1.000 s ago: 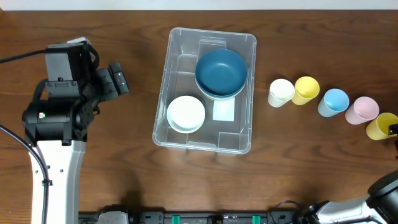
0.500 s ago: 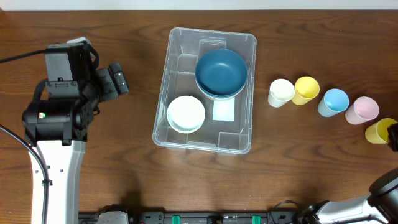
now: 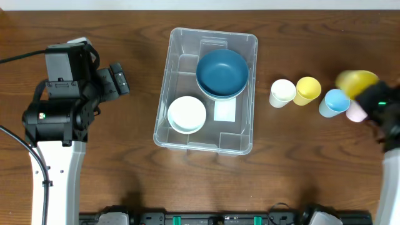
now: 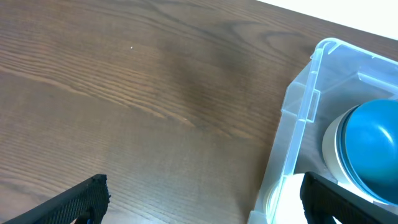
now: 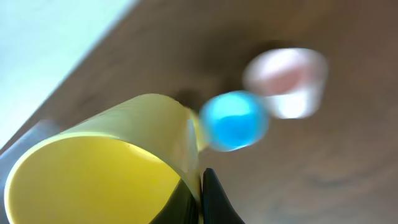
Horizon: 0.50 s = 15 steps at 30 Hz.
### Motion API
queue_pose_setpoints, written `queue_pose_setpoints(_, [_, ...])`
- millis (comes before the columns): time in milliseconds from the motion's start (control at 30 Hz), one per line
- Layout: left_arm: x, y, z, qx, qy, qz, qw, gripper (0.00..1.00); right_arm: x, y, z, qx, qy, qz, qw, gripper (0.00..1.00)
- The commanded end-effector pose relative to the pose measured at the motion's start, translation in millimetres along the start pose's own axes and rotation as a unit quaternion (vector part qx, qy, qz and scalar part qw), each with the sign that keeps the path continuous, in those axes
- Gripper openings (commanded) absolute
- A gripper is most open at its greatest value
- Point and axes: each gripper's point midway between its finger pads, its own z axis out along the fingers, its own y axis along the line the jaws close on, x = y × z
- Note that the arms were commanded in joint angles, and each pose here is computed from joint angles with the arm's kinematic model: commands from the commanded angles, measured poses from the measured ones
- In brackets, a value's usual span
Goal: Pack container
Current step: 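Carry the yellow cup into the container beside the white bowl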
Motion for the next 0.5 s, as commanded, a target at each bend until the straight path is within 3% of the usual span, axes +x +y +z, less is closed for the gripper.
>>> queue_pose_setpoints(0, [-0.6, 3.7, 0.3, -0.008, 0.000, -0.003, 1.000, 0.98, 24.3, 47.2, -9.5, -0.053, 0.013, -0.059, 0.997, 0.01])
queue_pose_setpoints(267, [-0.6, 3.7, 0.3, -0.008, 0.000, -0.003, 1.000, 0.98, 111.3, 151.6, 9.4, -0.162, 0.097, -0.196, 0.962, 0.01])
queue_pose_setpoints(467, [-0.6, 3.7, 0.3, -0.008, 0.000, -0.003, 1.000, 0.98, 186.3, 183.9, 58.0, -0.159, 0.177, -0.260, 0.936, 0.01])
